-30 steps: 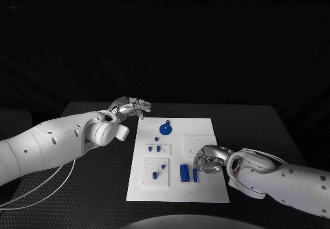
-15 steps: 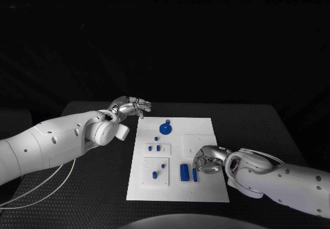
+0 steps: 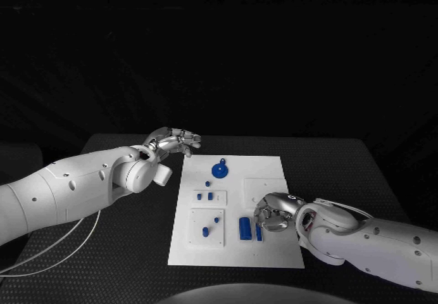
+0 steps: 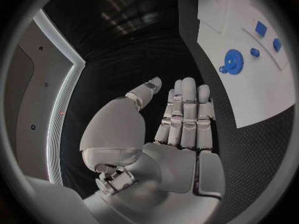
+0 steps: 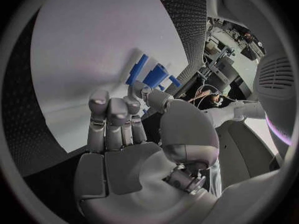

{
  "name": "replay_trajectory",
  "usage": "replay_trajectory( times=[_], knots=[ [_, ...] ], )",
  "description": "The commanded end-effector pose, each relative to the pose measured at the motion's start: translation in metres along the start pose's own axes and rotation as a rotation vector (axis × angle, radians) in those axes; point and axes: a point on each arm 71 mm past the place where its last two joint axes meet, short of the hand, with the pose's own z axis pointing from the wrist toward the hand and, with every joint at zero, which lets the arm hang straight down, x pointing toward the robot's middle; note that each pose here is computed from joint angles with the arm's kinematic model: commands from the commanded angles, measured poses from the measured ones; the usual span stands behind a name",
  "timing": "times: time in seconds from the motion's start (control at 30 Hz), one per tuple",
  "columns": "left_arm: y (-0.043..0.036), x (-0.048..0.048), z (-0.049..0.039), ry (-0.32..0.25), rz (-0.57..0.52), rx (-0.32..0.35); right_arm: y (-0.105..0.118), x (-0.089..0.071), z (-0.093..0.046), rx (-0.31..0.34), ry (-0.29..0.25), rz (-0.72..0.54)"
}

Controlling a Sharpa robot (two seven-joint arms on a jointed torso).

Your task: Assemble the parts on the task board

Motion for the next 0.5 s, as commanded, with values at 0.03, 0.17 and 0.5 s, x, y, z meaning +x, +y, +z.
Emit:
replay_trajectory(
  times=[0.03,0.17,0.5],
  knots=[
    [-0.0013,0.0024,0.0004,0.015,-0.008,0.007,0.0004,0.0035,-0.001,0.01,-0.034,-0.052],
    [-0.0013,0.0022,0.0002,0.015,-0.008,0.006,0.0012,0.0008,-0.0011,-0.006,-0.079,-0.085],
    [-0.0012,0.0021,0.0003,0.015,-0.008,0.007,0.0006,-0.0012,-0.001,-0.043,-0.117,-0.165]
  ],
)
